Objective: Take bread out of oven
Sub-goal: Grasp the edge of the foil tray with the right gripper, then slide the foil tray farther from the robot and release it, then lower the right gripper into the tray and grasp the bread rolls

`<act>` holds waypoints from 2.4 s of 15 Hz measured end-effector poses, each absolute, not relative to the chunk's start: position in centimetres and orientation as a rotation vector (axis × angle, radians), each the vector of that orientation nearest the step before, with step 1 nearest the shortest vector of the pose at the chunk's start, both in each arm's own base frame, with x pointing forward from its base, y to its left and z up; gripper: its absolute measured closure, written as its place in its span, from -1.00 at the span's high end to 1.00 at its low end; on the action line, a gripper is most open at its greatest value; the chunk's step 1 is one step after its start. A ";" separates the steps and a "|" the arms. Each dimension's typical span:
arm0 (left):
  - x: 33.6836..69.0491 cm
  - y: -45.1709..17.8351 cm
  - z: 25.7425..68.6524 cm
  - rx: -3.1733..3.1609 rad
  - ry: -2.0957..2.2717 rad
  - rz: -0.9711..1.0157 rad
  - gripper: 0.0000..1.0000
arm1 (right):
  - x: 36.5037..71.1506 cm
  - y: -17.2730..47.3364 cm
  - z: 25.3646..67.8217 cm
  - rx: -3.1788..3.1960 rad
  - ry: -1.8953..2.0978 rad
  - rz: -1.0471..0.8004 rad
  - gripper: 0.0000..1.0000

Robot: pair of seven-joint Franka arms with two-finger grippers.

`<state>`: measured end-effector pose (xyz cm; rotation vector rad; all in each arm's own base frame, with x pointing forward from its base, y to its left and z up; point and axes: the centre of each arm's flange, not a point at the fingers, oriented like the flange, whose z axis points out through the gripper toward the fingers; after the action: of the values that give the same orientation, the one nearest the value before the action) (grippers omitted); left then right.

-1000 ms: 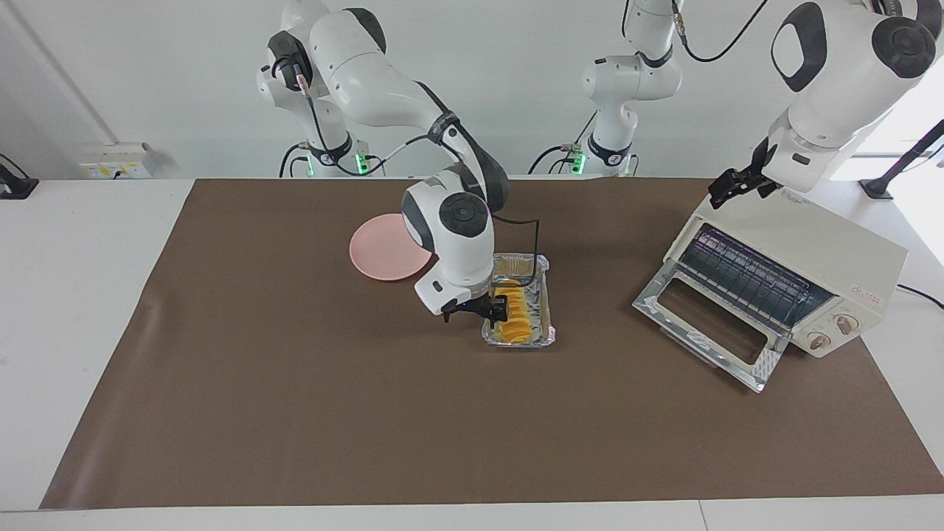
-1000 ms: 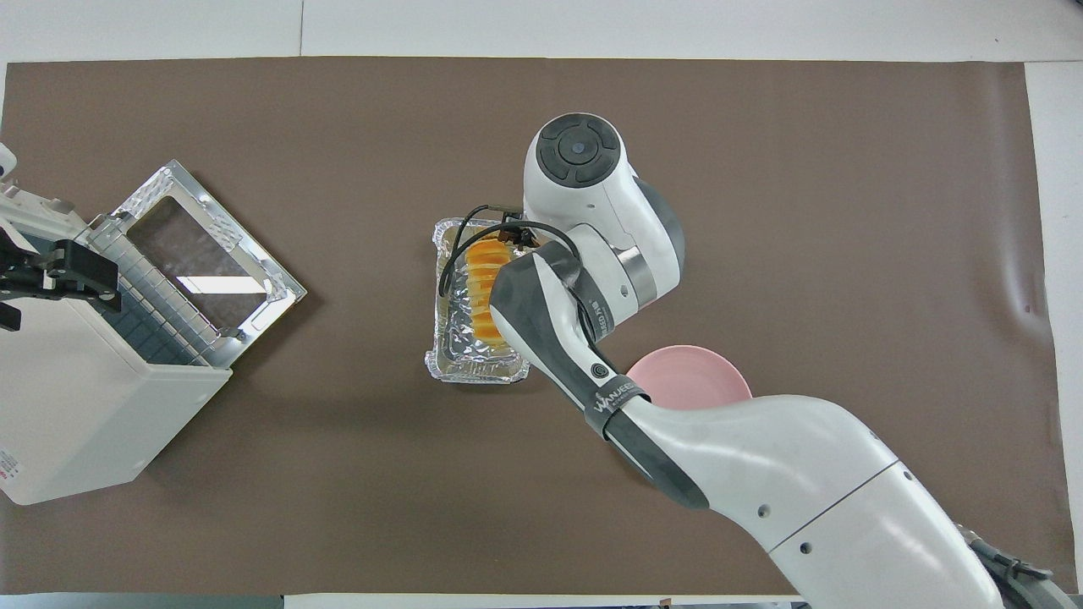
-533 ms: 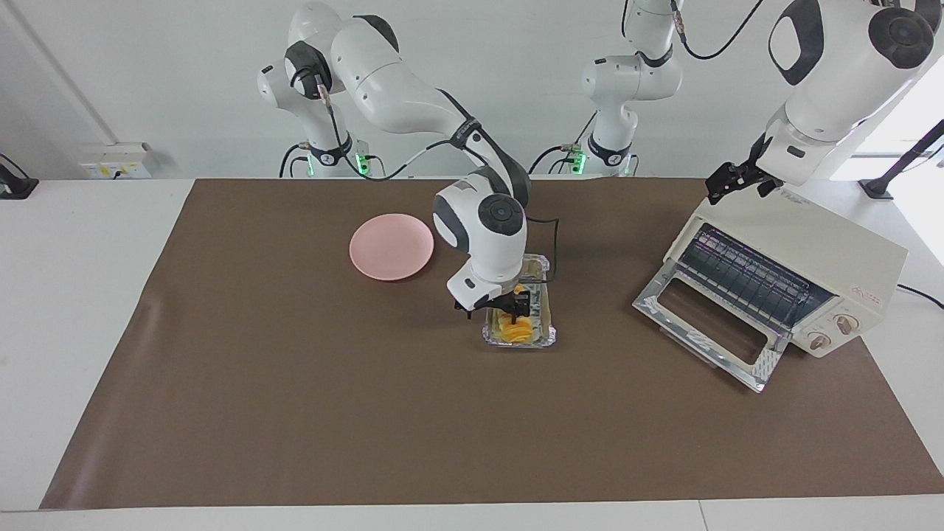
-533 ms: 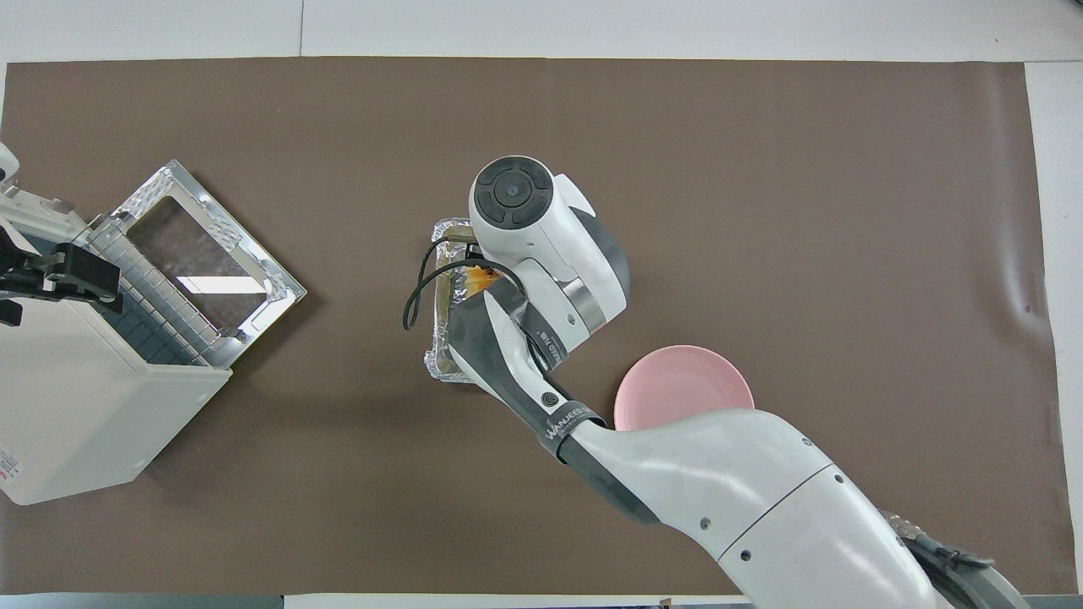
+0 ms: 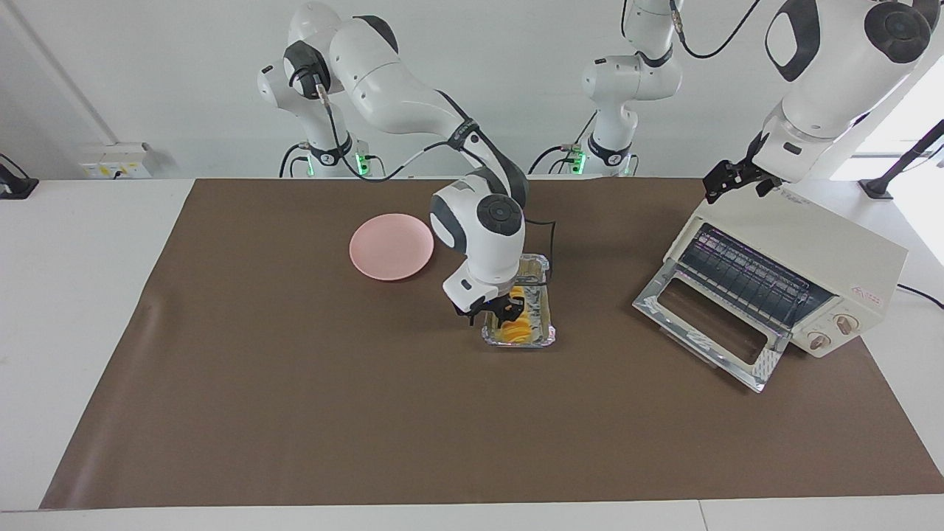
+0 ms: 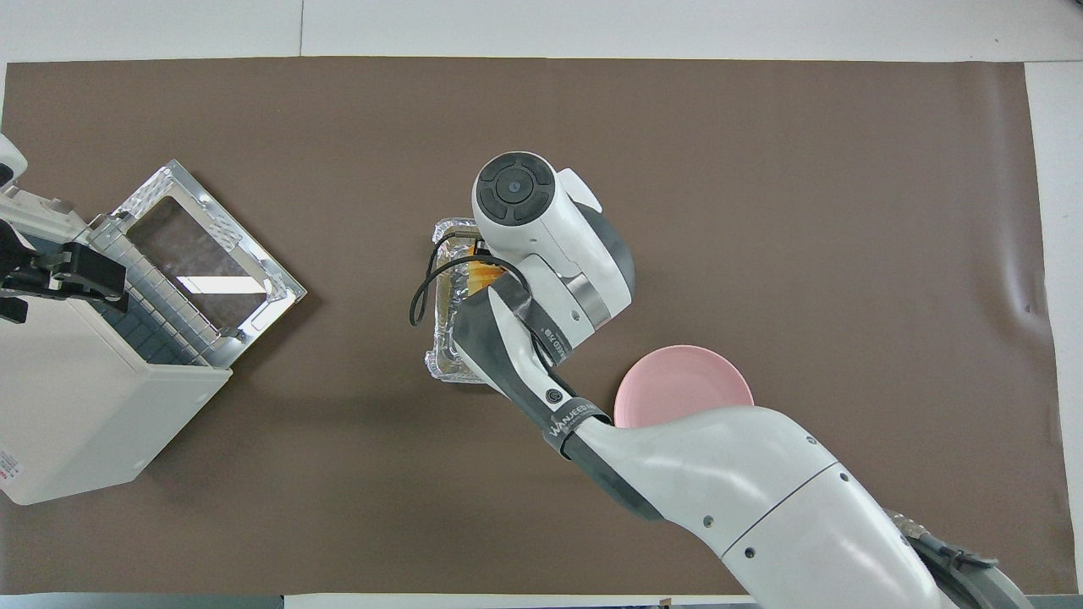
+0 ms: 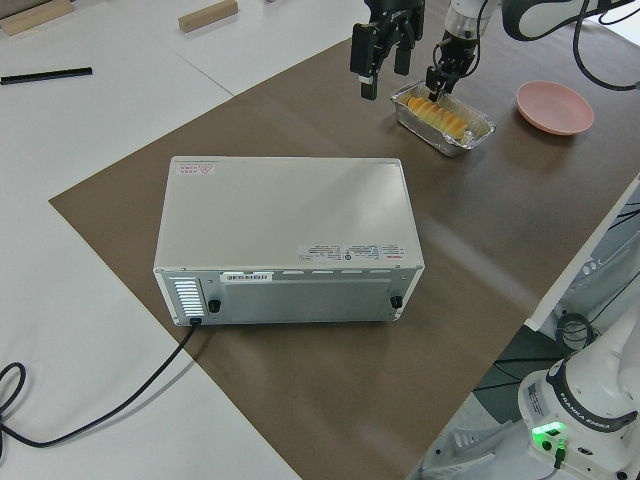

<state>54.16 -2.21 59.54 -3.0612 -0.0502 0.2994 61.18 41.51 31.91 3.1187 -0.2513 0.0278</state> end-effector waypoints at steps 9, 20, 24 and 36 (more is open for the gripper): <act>54.2 -2.8 58.7 -3.059 -0.031 0.309 1.00 | 62.3 40.3 32.7 3.124 -0.286 0.048 -0.96; 54.3 -2.4 58.7 -3.061 -0.042 0.303 1.00 | 70.6 16.9 37.8 3.188 -0.239 0.014 -0.96; 54.3 -2.4 58.7 -3.061 -0.042 0.303 1.00 | 71.0 10.6 33.2 3.193 -0.160 0.069 -0.96; 54.3 -2.4 58.7 -3.061 -0.042 0.303 1.00 | 69.7 10.5 33.8 3.178 -0.149 -0.040 0.43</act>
<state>54.27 -2.39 58.74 -3.0608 -0.0416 0.3028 69.66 10.48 33.82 3.1779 -0.1487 -0.0397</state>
